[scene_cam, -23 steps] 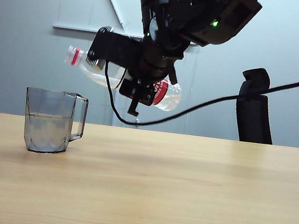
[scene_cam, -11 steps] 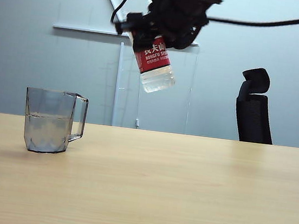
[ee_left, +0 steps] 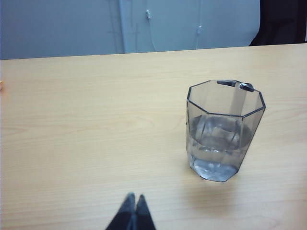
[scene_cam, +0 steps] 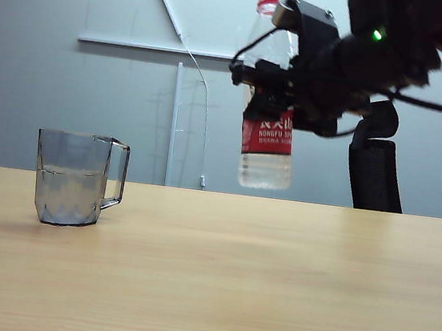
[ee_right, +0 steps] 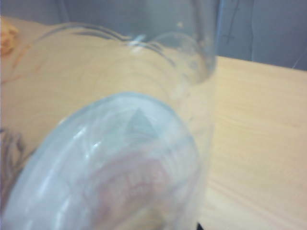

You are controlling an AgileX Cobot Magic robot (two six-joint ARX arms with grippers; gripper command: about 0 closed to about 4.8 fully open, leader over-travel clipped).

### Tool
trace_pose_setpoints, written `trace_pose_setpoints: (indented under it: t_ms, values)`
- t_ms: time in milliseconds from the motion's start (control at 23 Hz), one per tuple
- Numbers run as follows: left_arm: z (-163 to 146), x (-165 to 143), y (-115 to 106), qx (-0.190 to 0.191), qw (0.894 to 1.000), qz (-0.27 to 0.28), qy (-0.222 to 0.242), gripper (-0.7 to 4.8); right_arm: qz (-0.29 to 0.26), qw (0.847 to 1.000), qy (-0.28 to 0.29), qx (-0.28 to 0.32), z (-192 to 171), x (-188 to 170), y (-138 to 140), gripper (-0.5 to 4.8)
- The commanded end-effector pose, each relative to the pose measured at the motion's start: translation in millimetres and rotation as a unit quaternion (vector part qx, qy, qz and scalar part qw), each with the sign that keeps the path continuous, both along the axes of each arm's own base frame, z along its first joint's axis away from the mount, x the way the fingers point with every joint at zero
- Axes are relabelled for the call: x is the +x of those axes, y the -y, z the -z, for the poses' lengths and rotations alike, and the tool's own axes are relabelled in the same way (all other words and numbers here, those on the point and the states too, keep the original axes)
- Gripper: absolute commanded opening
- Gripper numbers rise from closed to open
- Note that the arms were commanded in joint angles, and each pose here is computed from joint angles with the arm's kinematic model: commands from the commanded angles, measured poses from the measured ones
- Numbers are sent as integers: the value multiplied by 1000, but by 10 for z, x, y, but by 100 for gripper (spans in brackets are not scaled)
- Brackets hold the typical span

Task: Pick up the mineral water bottle on the table and pour water into the mug until it's half full.

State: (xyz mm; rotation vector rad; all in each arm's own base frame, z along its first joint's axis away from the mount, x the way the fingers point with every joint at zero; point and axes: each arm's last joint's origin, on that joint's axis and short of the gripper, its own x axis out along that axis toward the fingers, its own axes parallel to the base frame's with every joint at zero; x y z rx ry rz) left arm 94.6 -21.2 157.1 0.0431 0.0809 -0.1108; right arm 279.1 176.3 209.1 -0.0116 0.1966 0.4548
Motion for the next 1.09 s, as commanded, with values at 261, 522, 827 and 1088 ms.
trace_pose_setpoints:
  t_ms: [261,522,827,1088]
  values:
    - [-19,0,1,-4,1000,2,7,-2,-25,998,41,49,242,-144,96,198]
    - [-19,1,1,-4,1000,2,6,-2,-27,998,39,49,388,-93,65,198]
    - [-19,1,1,-3,1000,1,6,-2,-26,999,25,40,460,-84,59,202]
    - [-19,1,1,-3,1000,1,6,-2,-26,999,4,28,507,-89,62,202]
